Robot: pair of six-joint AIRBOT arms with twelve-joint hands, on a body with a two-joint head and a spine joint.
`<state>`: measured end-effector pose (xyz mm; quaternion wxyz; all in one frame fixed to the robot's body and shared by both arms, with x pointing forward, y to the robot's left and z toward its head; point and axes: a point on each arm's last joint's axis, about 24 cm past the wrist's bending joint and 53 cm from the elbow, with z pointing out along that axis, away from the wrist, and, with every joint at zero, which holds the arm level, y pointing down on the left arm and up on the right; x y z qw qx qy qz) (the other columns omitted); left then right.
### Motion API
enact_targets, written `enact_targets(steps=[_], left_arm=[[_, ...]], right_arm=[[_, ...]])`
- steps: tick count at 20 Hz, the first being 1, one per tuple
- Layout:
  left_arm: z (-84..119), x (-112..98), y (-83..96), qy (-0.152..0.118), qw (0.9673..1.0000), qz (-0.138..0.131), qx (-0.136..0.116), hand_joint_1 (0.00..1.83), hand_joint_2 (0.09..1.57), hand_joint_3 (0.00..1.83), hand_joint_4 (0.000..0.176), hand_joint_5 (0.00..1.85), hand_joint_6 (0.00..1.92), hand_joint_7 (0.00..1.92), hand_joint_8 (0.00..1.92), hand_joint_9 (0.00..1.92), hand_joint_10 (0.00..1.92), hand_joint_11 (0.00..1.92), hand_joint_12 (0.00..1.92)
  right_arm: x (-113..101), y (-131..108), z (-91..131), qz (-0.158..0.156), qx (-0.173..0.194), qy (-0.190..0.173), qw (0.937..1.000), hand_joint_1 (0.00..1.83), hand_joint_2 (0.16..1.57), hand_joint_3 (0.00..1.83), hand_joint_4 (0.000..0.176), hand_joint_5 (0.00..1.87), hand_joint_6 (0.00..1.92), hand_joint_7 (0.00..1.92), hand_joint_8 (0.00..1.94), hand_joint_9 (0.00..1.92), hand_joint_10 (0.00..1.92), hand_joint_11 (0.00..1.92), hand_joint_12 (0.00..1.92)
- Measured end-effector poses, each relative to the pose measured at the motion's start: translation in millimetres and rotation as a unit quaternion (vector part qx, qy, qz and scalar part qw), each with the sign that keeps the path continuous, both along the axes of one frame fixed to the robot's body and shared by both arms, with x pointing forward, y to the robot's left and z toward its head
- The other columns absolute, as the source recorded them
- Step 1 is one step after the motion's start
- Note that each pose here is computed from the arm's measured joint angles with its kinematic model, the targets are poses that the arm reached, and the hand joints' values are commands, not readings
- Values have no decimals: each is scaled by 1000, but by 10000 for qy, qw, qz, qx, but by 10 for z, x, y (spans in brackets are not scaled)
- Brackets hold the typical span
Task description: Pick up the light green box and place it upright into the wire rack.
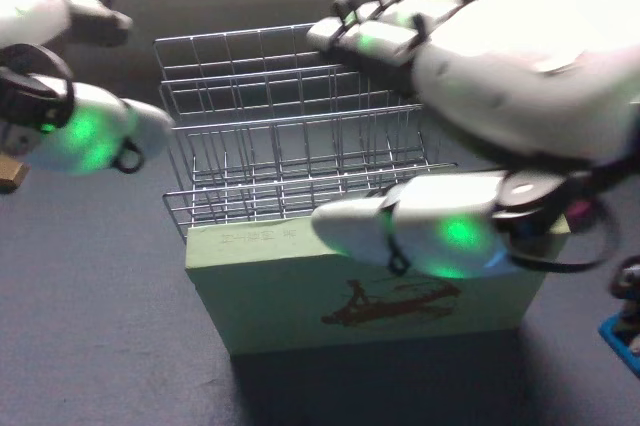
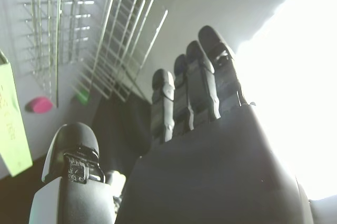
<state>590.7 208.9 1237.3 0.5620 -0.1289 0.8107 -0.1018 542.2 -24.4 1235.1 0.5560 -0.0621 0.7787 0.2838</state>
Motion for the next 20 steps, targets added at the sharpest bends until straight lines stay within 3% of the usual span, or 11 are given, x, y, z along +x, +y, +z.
enact_targets(steps=[2, 5, 10, 14, 17, 20], left_arm=[[-7, -10, 132, 8, 9999, 117, 90, 187, 1221, 0, 59, 200, 0, 141, 0, 171, 0, 0, 602], [-4, -28, 293, 11, 9996, 249, 162, 184, 1215, 0, 58, 199, 0, 141, 0, 170, 0, 0, 575], [20, -69, 337, 30, 9996, 222, 176, 190, 1213, 0, 58, 194, 0, 139, 0, 169, 0, 0, 574], [11, -54, 409, 83, 9994, 205, 276, 189, 1213, 0, 54, 205, 4, 139, 0, 169, 0, 0, 574], [37, -55, 529, 45, 9992, 313, 251, 189, 1213, 0, 55, 206, 4, 139, 1, 169, 0, 0, 571], [32, -70, 604, 56, 9988, 346, 342, 190, 1214, 0, 54, 206, 3, 140, 0, 169, 0, 0, 554]], right_arm=[[81, 85, -165, -80, -162, 303, 9994, 317, 1044, 0, 16, 92, 0, 150, 0, 103, 0, 0, 644], [218, 139, -226, -178, -70, 542, 9983, 466, 1027, 0, 16, 73, 0, 117, 0, 72, 0, 0, 563], [262, 296, -500, -129, -64, 1343, 9908, 755, 937, 0, 16, 62, 0, 90, 0, 36, 0, 0, 424], [254, 384, -599, 41, -267, 1501, 9883, 783, 930, 0, 16, 72, 1, 102, 1, 45, 1, 0, 525], [295, 405, -723, -36, -177, 1893, 9818, 788, 945, 2, 14, 72, 0, 102, 0, 44, 0, 0, 445], [369, 397, -779, -80, -232, 1979, 9799, 788, 946, 1, 14, 72, 0, 101, 0, 44, 1, 0, 458]])
